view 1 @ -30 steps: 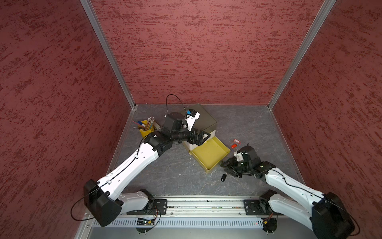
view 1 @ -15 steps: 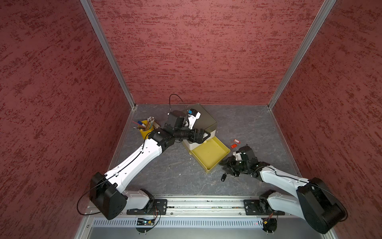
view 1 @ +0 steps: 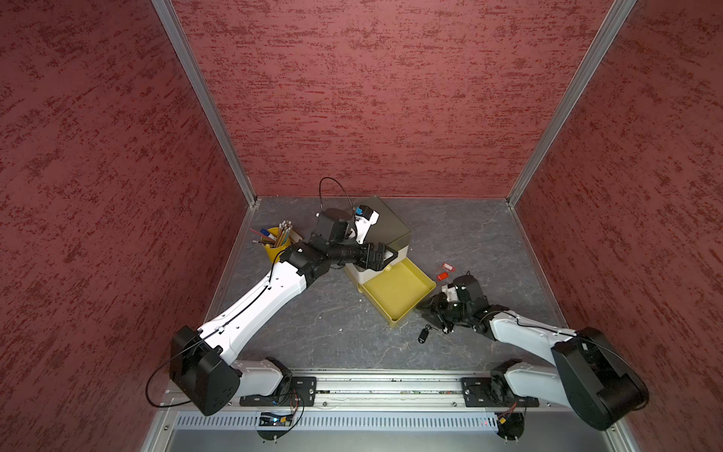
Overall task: Take the keys out of the drawer
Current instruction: Close the drawer in the storage box.
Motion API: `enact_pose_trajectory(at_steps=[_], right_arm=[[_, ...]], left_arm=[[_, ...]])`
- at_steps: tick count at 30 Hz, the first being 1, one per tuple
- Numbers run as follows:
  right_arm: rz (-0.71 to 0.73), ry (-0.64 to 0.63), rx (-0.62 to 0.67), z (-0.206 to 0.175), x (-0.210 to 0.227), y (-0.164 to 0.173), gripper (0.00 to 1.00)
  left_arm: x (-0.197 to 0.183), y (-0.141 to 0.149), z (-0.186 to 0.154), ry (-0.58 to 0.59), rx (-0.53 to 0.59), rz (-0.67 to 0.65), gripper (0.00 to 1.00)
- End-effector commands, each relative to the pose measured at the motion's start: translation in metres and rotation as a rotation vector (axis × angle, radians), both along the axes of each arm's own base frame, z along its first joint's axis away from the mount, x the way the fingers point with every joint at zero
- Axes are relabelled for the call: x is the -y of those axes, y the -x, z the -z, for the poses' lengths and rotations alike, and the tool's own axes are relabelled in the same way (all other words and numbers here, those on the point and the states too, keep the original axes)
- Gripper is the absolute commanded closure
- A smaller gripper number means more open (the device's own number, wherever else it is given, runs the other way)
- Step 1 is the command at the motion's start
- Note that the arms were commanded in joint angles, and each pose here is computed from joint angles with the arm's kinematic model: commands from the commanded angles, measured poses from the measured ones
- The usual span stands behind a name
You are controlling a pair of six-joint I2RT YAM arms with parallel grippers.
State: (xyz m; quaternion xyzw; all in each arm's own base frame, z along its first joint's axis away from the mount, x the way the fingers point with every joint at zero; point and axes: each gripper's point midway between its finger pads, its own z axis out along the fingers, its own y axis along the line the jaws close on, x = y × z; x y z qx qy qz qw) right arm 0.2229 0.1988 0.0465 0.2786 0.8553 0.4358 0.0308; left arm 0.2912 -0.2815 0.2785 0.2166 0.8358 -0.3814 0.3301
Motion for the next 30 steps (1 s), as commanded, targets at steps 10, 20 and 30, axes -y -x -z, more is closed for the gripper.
enact_pose_trajectory(at_steps=[10, 20, 30], right_arm=[[-0.006, -0.017, 0.029, 0.008, -0.005, -0.013, 0.68], [-0.002, -0.022, 0.034, 0.011, -0.008, -0.021, 0.69], [-0.009, -0.025, 0.035, 0.013, -0.015, -0.037, 0.69]], left_arm=[[0.003, -0.007, 0.014, -0.02, -0.022, 0.017, 0.0], [0.001, -0.007, 0.023, -0.032, -0.036, 0.017, 0.0], [-0.001, -0.008, 0.027, -0.035, -0.046, 0.014, 0.0]])
